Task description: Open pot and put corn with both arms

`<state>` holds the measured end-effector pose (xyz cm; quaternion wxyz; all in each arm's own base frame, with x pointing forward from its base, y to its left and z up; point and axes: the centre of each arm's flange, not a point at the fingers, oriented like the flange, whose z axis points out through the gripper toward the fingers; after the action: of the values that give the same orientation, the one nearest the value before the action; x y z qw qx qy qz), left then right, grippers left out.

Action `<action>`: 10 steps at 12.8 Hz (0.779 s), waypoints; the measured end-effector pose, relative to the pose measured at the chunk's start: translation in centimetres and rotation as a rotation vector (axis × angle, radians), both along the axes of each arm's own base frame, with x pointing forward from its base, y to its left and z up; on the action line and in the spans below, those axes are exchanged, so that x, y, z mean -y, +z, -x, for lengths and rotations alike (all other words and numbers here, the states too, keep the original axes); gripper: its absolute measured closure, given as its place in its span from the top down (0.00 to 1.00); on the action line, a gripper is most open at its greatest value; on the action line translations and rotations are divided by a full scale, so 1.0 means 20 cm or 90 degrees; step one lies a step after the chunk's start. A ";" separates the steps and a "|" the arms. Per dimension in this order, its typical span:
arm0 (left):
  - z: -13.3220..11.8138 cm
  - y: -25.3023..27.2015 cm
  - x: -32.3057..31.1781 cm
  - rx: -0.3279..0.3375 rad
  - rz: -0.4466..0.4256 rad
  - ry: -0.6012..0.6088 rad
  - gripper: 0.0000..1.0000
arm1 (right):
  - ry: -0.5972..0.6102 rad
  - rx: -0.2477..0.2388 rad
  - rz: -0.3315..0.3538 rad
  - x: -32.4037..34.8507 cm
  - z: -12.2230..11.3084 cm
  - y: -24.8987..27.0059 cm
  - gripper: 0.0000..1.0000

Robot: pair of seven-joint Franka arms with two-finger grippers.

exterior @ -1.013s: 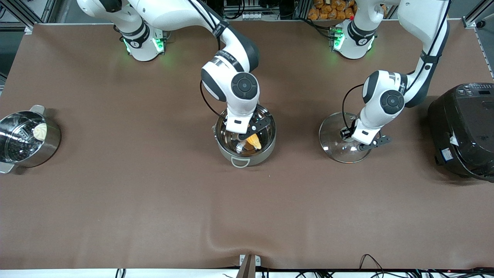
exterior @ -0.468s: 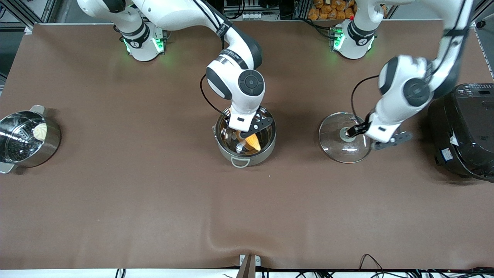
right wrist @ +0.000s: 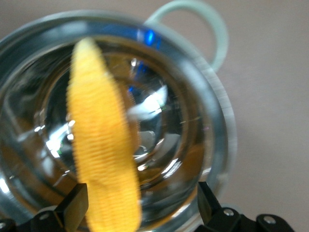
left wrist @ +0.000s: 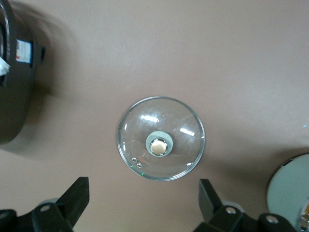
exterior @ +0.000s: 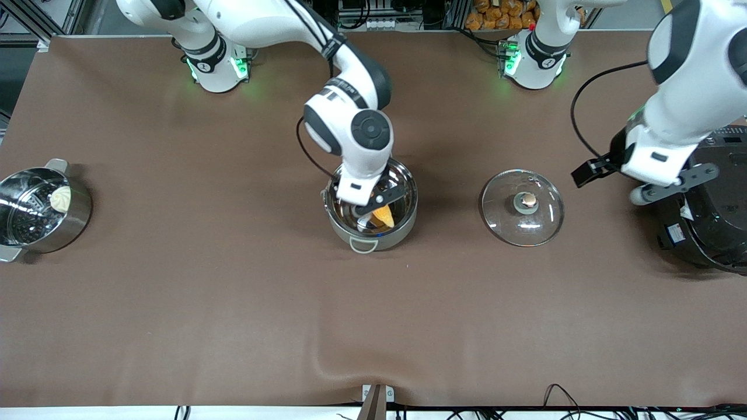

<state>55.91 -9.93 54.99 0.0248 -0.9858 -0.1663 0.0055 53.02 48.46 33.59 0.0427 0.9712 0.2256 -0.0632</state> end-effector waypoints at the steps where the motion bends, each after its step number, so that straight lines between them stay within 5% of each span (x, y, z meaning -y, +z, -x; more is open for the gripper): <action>1: -0.01 0.06 -0.02 0.007 0.002 -0.014 1.00 | -0.023 0.000 0.001 0.10 -0.08 0.05 1.00; 6: -0.01 0.16 -0.24 -0.015 0.002 -0.105 1.00 | -0.146 0.002 -0.001 0.77 -0.42 0.44 1.00; 10: 0.02 0.25 -0.47 -0.007 0.004 -0.115 1.00 | -0.171 -0.023 -0.007 1.50 -0.64 0.47 1.00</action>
<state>55.48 -0.51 60.01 0.0229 -0.9968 -0.0762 0.0089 65.82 18.55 43.01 0.0248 0.9916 0.0947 -0.0843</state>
